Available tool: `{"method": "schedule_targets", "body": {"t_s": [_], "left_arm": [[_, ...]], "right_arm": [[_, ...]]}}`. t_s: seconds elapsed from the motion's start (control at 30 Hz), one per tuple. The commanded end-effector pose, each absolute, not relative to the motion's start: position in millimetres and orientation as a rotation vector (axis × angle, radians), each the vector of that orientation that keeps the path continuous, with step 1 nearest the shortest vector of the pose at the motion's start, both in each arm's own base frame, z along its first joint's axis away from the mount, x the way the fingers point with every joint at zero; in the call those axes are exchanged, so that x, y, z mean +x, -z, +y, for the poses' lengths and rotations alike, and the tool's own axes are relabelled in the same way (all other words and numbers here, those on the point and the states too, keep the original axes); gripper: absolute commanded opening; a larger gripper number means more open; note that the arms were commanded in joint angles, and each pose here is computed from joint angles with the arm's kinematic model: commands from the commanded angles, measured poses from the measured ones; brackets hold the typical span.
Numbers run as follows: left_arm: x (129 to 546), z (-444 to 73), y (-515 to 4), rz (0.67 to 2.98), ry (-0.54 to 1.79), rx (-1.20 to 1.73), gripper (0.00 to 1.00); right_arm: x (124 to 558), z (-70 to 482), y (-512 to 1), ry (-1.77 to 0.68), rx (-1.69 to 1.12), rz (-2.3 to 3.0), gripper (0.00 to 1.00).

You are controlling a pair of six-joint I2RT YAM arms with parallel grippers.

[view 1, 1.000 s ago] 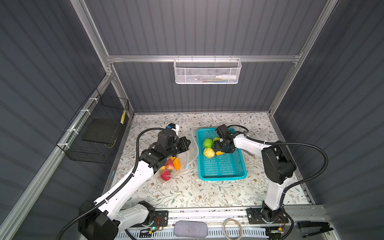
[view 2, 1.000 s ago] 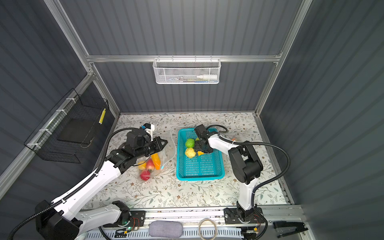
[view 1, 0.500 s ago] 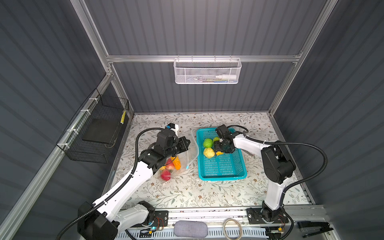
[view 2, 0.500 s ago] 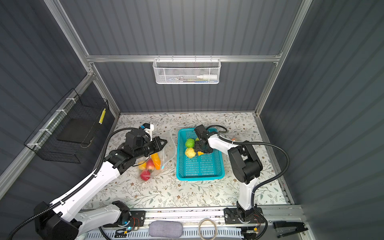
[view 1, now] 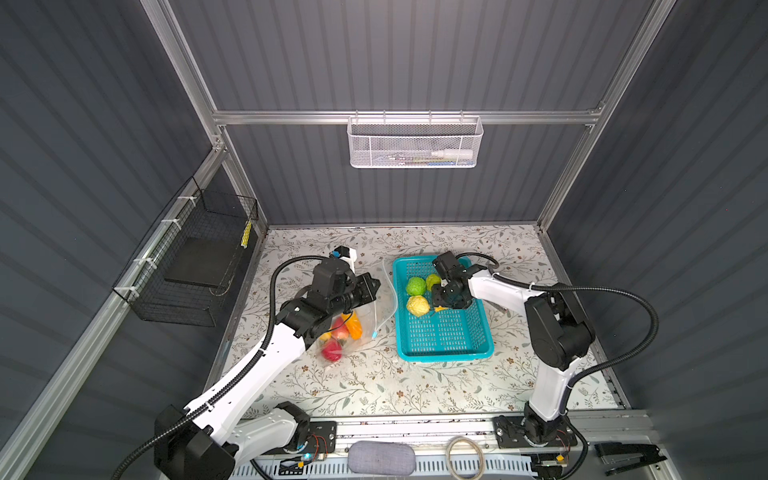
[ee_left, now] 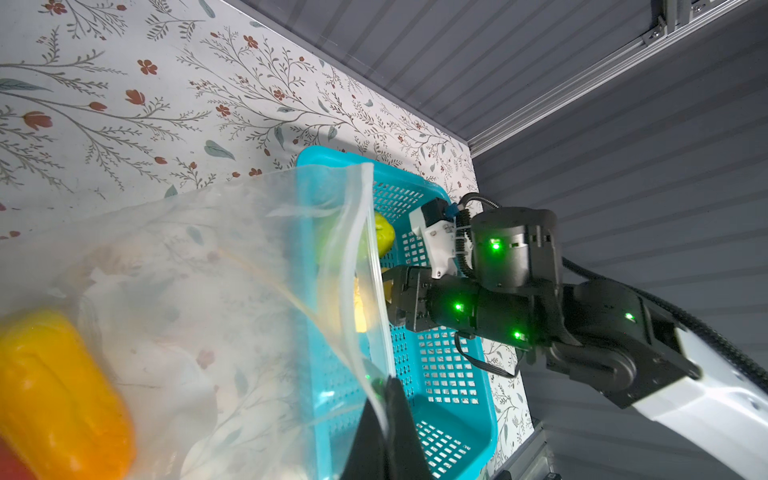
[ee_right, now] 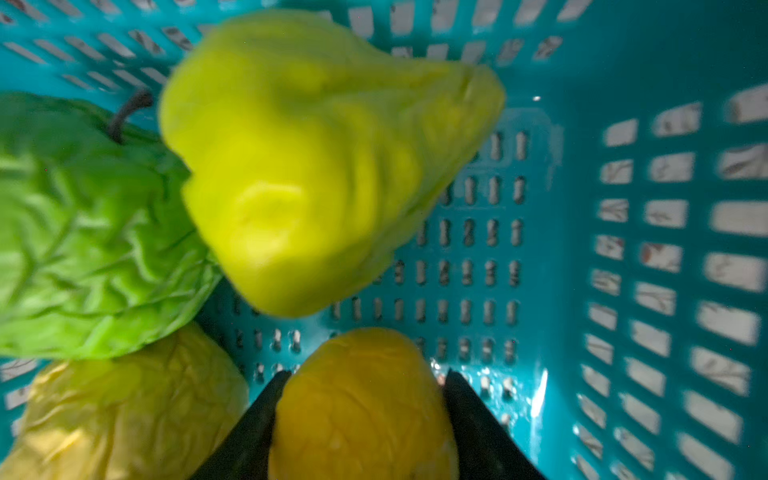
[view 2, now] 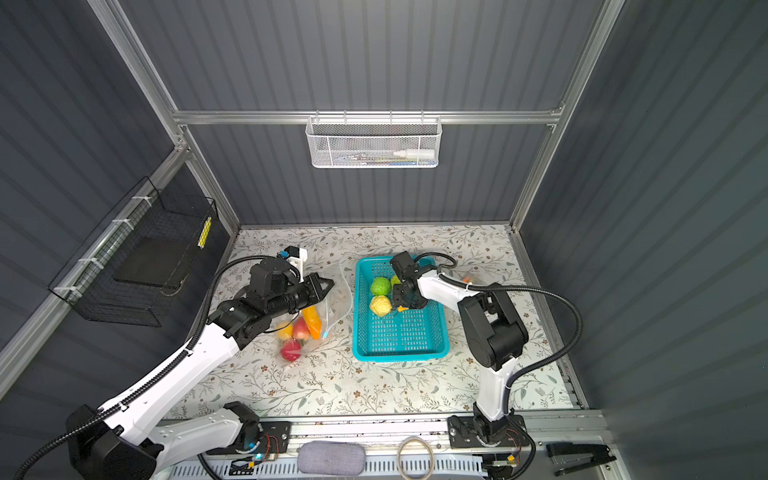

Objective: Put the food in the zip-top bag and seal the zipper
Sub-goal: 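Lift the yellow fruit with the right gripper and carry it to the bag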

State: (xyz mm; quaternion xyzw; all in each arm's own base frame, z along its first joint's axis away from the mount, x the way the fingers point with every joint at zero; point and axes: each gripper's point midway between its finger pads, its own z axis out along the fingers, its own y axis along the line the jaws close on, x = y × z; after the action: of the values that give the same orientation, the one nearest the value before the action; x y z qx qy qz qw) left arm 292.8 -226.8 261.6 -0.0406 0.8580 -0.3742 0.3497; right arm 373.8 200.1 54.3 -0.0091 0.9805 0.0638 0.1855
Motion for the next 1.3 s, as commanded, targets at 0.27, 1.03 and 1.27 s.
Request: {"method": "schedule_targets", "body": {"t_s": [0.27,1.03,1.27], "left_arm": [[295,-236,-268,2.21,1.003,-0.073,0.0],[285,-254,-278,2.195,1.14,0.024,0.0],[282,-252,-281,2.184,1.148,0.019,0.0]], "right_arm": [[349,196,-159,-0.339,-0.157,2.56,0.55],[286,349,-260,-0.957,-0.625,2.124,0.54],[286,368,-236,-0.932,-0.673,2.17,0.54]]}}
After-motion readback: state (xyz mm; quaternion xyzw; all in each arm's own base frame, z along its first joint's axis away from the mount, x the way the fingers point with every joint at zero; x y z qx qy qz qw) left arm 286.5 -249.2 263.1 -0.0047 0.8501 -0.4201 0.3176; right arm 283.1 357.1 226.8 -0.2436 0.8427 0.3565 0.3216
